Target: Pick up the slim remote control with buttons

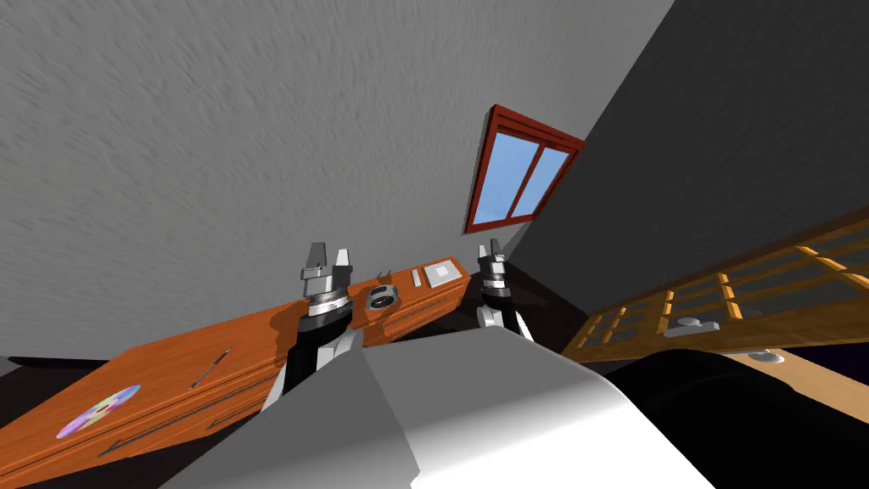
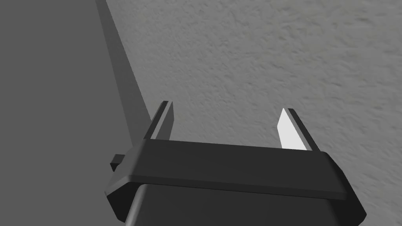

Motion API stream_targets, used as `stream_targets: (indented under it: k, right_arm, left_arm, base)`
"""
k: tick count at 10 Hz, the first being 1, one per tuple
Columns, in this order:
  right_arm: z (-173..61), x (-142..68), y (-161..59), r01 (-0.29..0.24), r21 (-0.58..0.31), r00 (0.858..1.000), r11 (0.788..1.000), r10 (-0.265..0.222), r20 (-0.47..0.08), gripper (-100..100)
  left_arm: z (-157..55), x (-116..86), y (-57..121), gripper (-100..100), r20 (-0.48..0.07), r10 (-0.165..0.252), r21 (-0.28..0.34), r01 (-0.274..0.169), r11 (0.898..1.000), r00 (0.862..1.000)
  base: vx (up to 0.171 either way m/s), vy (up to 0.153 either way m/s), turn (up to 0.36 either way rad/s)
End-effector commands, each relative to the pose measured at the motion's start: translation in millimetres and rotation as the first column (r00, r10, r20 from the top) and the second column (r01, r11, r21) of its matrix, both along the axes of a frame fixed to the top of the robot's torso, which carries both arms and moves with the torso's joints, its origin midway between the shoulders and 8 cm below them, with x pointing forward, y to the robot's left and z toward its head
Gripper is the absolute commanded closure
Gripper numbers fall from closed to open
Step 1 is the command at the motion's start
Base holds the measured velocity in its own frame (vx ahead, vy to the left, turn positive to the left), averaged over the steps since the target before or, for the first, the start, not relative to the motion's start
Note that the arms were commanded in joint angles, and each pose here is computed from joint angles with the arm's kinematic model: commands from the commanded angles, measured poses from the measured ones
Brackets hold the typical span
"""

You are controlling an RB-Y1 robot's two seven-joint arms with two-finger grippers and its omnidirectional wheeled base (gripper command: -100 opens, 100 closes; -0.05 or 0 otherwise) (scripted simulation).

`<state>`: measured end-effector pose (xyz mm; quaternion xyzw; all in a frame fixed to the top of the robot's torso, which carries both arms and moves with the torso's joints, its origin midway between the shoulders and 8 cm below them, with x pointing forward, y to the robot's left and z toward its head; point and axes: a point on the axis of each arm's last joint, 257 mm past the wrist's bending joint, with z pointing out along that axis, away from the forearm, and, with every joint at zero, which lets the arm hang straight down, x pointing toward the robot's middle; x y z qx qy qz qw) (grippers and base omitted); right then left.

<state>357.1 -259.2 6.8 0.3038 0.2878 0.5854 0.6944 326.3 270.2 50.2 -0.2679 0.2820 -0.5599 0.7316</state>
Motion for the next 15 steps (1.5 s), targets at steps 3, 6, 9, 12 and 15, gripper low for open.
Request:
stream_targets:
  k: [3, 6, 9, 12, 15]
  right_arm:
    - [0, 0, 0, 0.000, 0.000, 1.000, 1.000, 0.000, 0.000, 0]
    - [0, 0, 0, 0.000, 0.000, 1.000, 1.000, 0.000, 0.000, 0]
    - [0, 0, 0, 0.000, 0.000, 1.000, 1.000, 0.000, 0.000, 0]
    - [0, 0, 0, 0.000, 0.000, 1.000, 1.000, 0.000, 0.000, 0]
    - [0, 0, 0, 0.000, 0.000, 1.000, 1.000, 0.000, 0.000, 0]
  left_arm:
    - [-33, 23, -0.2, -100, -0.099, -0.028, 0.025, 0.031, 0.999, 0.995]
    - [-76, 50, 6.1, -100, -0.223, -0.039, 0.043, 0.050, 0.998, 0.974]
    - [-118, 69, 16.5, -100, -0.333, -0.034, 0.055, 0.055, 0.997, 0.942]
    - [-162, 87, 32.3, -100, -0.446, -0.016, 0.070, 0.052, 0.996, 0.895]
    - [-190, 95, 43.9, -100, -0.511, 0.001, 0.078, 0.046, 0.996, 0.860]
  base:
    - [-0.043, 0.007, -0.199]
    - [-0.054, 0.005, -0.261]
    - [-0.056, 0.006, -0.258]
    - [-0.029, -0.003, -0.208]
    - [-0.028, 0.006, -0.186]
